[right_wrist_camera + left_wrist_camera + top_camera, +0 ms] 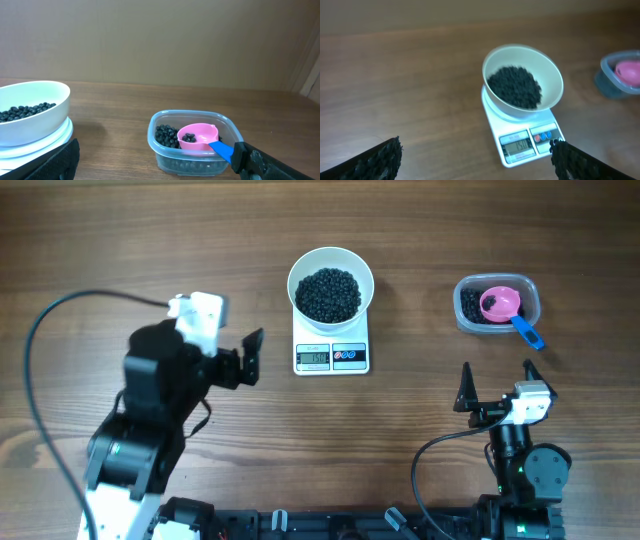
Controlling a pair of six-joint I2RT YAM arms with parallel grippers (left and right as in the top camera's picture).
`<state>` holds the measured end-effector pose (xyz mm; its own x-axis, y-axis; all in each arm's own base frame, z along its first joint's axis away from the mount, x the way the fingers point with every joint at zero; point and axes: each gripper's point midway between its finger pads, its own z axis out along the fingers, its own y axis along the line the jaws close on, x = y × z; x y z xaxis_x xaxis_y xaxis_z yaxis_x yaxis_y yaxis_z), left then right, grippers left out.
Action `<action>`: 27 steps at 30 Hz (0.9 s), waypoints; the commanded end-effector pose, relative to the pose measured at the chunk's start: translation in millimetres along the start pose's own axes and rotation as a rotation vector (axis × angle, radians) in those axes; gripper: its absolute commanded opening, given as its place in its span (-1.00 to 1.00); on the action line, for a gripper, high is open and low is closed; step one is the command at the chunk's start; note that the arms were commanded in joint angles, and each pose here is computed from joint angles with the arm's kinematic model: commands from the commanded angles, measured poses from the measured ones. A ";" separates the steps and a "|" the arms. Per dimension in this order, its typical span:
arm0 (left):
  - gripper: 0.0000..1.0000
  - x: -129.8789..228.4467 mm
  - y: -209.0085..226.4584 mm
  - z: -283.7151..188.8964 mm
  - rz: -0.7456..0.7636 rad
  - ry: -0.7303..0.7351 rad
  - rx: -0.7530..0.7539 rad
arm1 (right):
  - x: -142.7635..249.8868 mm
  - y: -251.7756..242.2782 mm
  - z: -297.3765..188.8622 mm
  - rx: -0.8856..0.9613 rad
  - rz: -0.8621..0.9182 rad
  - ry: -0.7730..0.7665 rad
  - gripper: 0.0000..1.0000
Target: Scoop item into bowl and weigh 150g on scale
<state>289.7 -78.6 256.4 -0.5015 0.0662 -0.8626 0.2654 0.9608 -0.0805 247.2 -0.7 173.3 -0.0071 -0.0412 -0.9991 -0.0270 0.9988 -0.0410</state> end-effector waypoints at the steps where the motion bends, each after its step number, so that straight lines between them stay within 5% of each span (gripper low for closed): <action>1: 1.00 9.9 10.7 -9.2 -0.002 -0.063 -0.025 | -3.0 1.9 -0.7 -0.009 0.017 -0.014 1.00; 9: 1.00 20.9 28.8 -25.5 -0.092 -0.277 -0.050 | -3.0 1.9 -0.7 -0.009 0.017 -0.014 0.99; 27: 1.00 51.4 33.2 -48.5 -0.118 -0.473 -0.071 | -3.0 1.9 -0.7 -0.009 0.017 -0.014 0.99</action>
<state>234.6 -29.4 238.1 -0.1022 -0.1394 -0.9849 0.1563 0.9756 -0.1543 247.2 -0.7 173.2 -0.0074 -0.0411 -0.9991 -0.0270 0.9988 -0.0409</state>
